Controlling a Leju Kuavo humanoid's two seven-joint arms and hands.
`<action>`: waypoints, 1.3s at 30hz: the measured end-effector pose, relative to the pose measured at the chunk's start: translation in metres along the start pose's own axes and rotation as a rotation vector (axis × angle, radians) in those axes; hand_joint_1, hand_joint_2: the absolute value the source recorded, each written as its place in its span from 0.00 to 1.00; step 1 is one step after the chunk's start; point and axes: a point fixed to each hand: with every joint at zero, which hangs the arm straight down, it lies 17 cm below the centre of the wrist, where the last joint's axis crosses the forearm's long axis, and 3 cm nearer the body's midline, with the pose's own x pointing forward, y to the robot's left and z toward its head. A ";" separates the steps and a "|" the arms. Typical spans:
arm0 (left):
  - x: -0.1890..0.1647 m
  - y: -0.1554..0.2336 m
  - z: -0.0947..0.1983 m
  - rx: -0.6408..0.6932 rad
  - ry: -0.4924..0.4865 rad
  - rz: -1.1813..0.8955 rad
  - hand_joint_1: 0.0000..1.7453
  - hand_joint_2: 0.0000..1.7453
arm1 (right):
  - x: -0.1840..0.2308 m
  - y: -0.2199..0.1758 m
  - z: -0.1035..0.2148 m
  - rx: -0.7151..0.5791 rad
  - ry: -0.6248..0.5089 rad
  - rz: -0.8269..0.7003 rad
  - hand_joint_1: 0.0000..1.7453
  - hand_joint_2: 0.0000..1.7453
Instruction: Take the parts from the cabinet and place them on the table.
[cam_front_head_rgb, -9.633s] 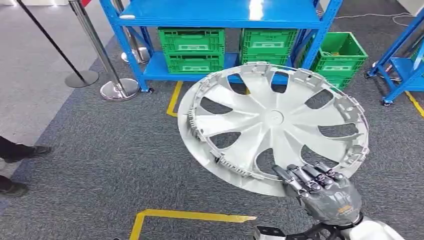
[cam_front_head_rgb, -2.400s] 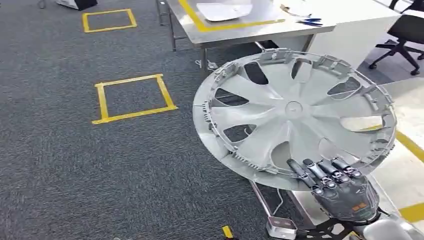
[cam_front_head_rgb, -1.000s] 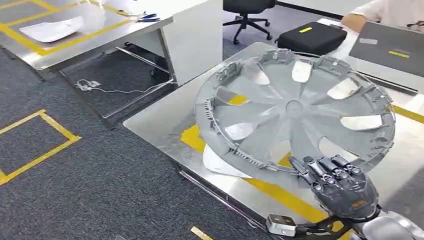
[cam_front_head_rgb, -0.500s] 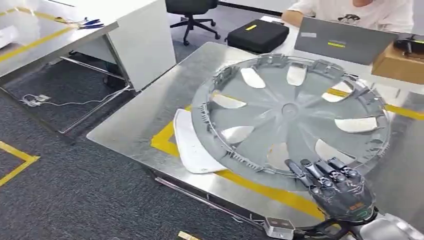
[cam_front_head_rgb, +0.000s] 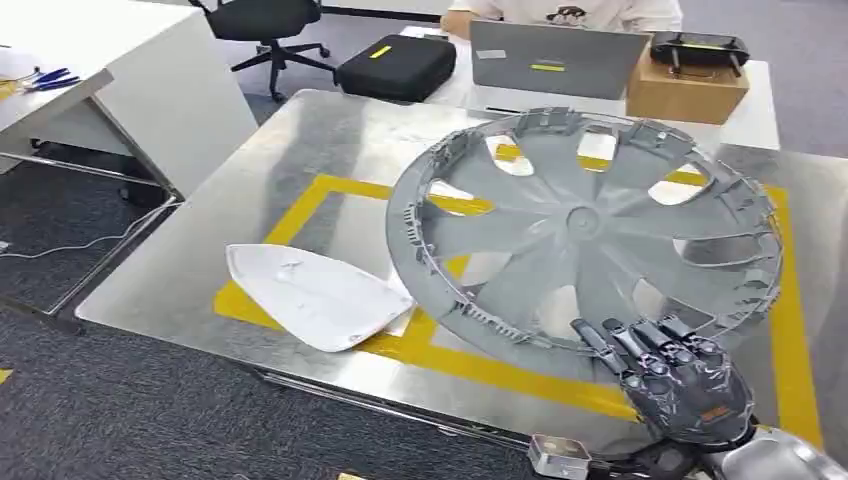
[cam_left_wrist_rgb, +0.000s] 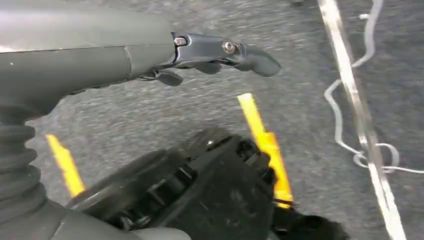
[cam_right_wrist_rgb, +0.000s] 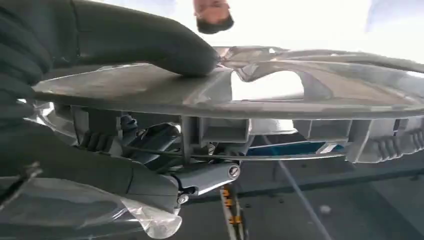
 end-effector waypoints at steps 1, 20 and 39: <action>-0.001 0.000 0.001 0.000 0.001 0.000 0.00 1.00 | 0.000 0.000 0.000 -0.001 0.000 0.000 1.00 1.00; -0.003 -0.003 0.003 -0.005 0.008 0.003 0.00 1.00 | 0.004 0.002 0.001 0.006 -0.003 -0.012 1.00 1.00; -0.010 0.004 0.006 0.010 0.032 -0.009 0.00 1.00 | 0.009 0.004 0.000 0.016 -0.001 -0.046 1.00 1.00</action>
